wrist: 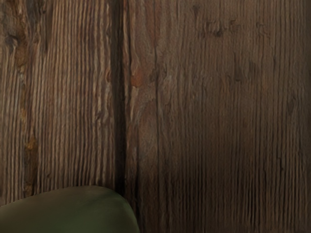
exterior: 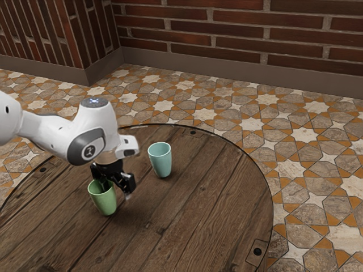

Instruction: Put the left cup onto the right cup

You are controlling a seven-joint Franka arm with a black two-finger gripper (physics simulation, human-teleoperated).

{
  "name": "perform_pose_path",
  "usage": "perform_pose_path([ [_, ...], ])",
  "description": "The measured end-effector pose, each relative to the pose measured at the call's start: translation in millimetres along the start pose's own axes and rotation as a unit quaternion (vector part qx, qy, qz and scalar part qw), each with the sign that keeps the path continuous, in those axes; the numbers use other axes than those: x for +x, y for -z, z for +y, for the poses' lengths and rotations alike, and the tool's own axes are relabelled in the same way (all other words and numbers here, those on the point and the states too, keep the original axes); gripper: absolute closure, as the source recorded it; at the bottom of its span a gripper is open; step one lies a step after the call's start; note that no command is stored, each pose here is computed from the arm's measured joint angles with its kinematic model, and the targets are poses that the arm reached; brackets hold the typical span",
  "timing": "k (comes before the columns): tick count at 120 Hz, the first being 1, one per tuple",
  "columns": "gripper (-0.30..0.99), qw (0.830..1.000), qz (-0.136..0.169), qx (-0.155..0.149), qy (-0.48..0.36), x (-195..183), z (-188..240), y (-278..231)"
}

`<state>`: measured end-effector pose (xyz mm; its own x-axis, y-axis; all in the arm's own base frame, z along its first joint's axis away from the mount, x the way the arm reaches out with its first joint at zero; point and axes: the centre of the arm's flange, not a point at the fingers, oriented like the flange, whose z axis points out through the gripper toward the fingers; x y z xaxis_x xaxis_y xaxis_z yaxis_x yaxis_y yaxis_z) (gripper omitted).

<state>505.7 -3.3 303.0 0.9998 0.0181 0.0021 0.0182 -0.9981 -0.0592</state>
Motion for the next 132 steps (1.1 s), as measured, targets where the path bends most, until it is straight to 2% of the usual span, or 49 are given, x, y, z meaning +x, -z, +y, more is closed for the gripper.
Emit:
perform_pose_path([
  [24,0.12,1.000,-0.001,0.000,0.002,-4,-2,-2],
  [56,0.19,1.000,-0.004,-0.002,0.013,-3,-12,-12],
  [132,0.71,1.000,0.004,-0.007,0.010,0,-9,-18],
])
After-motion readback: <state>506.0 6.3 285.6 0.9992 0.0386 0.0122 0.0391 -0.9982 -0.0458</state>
